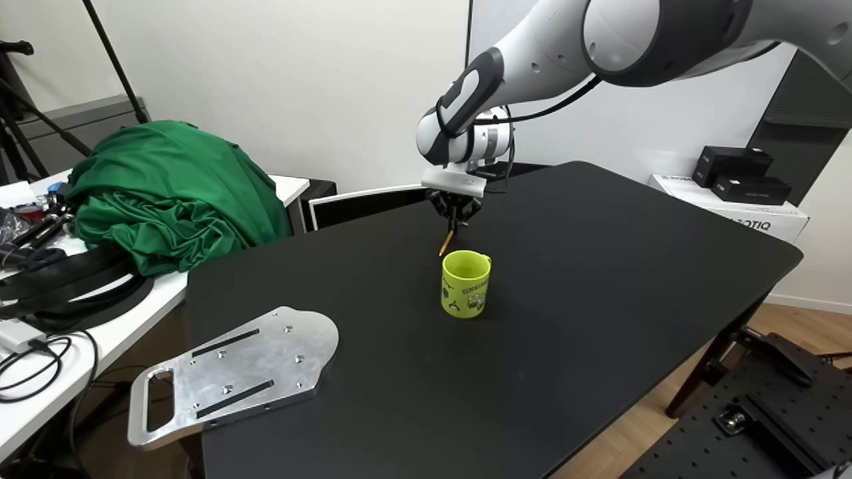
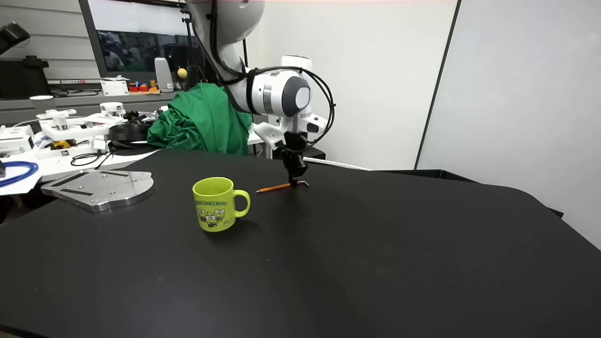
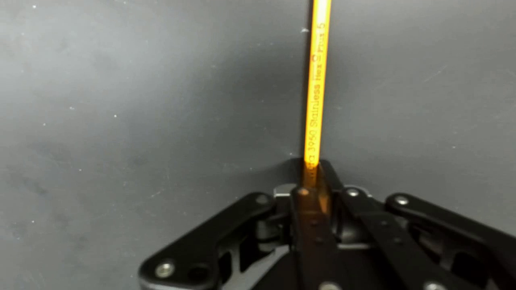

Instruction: Place orange object on the table into the green mug

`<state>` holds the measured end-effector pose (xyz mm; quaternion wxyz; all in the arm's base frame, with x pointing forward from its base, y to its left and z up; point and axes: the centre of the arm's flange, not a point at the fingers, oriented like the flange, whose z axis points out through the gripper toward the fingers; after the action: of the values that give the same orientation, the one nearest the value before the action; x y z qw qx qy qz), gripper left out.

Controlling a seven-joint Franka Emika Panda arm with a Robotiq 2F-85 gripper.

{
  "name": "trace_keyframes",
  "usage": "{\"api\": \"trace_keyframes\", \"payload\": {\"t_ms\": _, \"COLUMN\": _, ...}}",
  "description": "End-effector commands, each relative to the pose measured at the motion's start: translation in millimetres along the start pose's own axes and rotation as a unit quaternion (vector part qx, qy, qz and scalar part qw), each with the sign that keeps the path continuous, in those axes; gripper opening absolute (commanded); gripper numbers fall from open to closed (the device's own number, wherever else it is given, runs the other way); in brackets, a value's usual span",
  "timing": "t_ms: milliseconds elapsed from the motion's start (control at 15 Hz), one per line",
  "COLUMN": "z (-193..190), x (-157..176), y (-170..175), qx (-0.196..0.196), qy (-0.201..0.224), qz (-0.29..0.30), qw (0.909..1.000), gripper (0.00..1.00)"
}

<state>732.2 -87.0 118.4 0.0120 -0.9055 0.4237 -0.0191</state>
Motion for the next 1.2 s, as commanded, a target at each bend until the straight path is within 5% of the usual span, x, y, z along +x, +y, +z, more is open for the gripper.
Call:
{"api": "trace_keyframes", "payload": {"t_ms": 0, "z": -17, "x": 3, "y": -8, "qx": -0.025, "qy": -0.01, "qz": 0.006, "qw": 0.9996, "gripper": 0.02}}
{"api": "trace_keyframes", "payload": {"t_ms": 667, "z": -85, "x": 7, "y": -15, "qx": -0.03, "qy": -0.036, "qz": -0.002, "qw": 0.9989, "gripper": 0.02}}
{"api": "trace_keyframes", "payload": {"t_ms": 1133, "z": -125, "x": -10, "y": -22, "qx": -0.042, "qy": -0.107, "qz": -0.004, "qw": 0.9933, "gripper": 0.02}}
